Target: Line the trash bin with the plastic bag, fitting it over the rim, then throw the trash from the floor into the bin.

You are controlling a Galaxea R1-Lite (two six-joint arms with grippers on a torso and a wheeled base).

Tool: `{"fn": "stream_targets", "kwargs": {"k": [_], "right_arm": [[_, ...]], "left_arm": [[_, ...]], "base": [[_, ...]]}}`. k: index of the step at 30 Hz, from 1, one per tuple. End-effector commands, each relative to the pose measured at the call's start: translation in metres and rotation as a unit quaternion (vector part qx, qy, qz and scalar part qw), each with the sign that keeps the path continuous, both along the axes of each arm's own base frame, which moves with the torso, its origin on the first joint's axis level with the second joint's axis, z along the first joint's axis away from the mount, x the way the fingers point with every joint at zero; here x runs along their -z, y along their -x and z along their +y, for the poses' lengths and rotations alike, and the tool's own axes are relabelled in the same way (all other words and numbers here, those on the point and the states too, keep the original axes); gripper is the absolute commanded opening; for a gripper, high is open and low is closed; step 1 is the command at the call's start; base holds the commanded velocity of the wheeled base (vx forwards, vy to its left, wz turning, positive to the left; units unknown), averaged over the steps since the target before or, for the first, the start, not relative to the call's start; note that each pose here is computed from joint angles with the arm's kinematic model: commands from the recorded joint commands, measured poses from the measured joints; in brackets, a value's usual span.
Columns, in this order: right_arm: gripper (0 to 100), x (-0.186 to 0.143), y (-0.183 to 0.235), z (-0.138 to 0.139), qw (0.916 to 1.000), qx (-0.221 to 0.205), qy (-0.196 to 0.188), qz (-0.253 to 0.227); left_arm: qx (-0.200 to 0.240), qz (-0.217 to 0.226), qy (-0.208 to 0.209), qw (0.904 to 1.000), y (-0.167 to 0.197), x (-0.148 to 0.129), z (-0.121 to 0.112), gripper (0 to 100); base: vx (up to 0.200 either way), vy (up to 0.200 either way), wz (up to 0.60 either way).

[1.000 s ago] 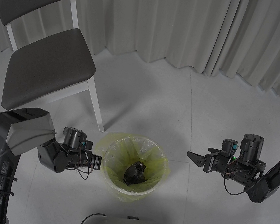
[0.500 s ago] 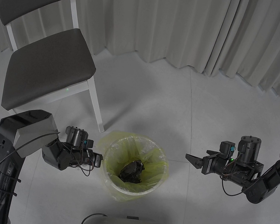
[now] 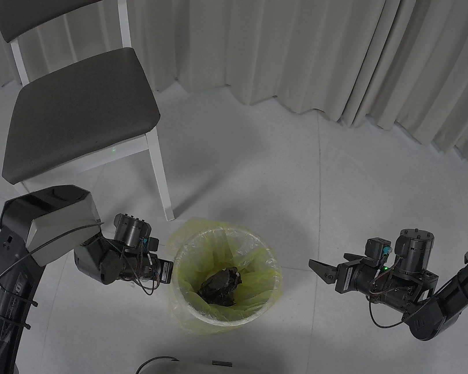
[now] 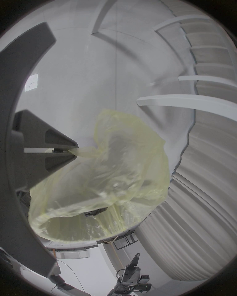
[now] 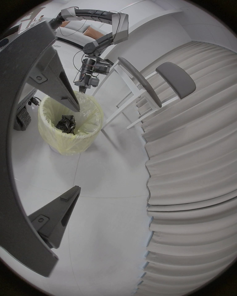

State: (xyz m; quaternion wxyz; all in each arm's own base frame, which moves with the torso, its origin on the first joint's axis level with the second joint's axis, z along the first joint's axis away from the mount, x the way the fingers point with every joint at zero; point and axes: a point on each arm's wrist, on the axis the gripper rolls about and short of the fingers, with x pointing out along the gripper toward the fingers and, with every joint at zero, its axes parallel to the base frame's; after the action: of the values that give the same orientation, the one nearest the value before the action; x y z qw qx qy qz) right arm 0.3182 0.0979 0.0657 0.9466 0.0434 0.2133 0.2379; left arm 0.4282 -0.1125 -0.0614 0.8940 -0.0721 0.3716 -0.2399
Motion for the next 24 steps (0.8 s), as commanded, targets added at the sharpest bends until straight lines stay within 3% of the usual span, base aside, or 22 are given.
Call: {"fn": "stream_targets", "kwargs": {"k": [1, 15, 24], "right_arm": [[100, 0.002, 0.000, 0.000, 1.0000, 0.000, 0.001, 0.002], [100, 0.007, -0.002, 0.001, 0.9999, -0.001, 0.003, 0.009], [100, 0.014, -0.004, 0.001, 0.9998, -0.004, 0.011, 0.015]], "left_arm": [[0.002, 0.006, -0.001, 1.0000, -0.007, -0.004, -0.002, 0], [-0.006, -0.026, -0.003, 0.9996, -0.040, -0.002, -0.007, 0], [-0.001, -0.020, -0.011, 0.9998, -0.049, 0.008, -0.012, 0]], "base": [[0.000, 0.000, 0.00], [0.000, 0.000, 0.00], [0.000, 0.000, 0.00]]}}
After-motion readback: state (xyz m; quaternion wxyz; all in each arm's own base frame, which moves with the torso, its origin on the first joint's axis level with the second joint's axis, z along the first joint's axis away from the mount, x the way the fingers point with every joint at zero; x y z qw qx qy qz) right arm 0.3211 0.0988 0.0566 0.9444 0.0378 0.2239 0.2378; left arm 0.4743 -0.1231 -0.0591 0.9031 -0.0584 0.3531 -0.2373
